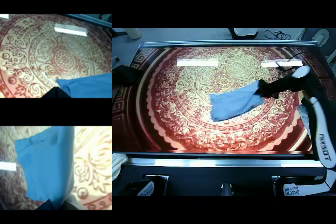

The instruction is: Fold the shirts.

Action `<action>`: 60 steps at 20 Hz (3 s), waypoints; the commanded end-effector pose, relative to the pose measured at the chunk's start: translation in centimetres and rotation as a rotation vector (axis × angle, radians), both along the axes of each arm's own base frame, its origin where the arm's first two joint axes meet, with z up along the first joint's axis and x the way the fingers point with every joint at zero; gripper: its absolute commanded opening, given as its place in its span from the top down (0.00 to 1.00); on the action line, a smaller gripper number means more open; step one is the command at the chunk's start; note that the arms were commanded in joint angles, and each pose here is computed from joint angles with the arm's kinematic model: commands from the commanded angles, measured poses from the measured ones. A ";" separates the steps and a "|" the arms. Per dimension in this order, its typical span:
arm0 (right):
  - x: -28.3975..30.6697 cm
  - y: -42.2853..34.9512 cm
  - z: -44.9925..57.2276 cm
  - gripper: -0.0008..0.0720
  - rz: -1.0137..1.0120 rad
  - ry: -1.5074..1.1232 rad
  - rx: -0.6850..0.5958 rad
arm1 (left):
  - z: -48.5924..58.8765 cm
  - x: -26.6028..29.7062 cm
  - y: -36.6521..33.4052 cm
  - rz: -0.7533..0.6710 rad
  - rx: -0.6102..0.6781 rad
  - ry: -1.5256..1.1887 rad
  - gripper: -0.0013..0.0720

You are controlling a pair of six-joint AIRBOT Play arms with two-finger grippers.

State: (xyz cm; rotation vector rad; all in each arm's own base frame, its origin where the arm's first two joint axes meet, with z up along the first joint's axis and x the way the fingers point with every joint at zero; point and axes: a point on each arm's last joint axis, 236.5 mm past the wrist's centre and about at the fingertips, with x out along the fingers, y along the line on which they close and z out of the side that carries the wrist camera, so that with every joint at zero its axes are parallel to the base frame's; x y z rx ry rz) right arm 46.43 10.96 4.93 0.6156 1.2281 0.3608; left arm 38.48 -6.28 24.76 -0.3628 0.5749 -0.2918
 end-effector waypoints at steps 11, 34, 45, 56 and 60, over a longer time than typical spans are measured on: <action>-9.0 -35.3 12.7 0.96 -0.801 -0.195 -0.201 | -0.1 0.0 0.1 -0.009 0.023 -0.005 0.95; -30.3 -38.8 -2.7 0.95 -0.964 0.581 -0.404 | 0.2 0.0 -0.7 -0.038 0.043 -0.031 0.95; -10.1 -35.8 14.5 0.13 -0.683 -0.176 -0.640 | -2.3 4.7 2.6 0.040 0.365 0.062 0.96; -4.4 -5.9 -0.8 0.06 0.008 0.210 -0.520 | -21.1 1.5 1.0 0.057 0.479 0.661 0.06; -4.7 -6.0 -0.8 0.07 0.013 0.221 -0.525 | -21.1 1.5 1.0 0.026 0.503 0.653 0.06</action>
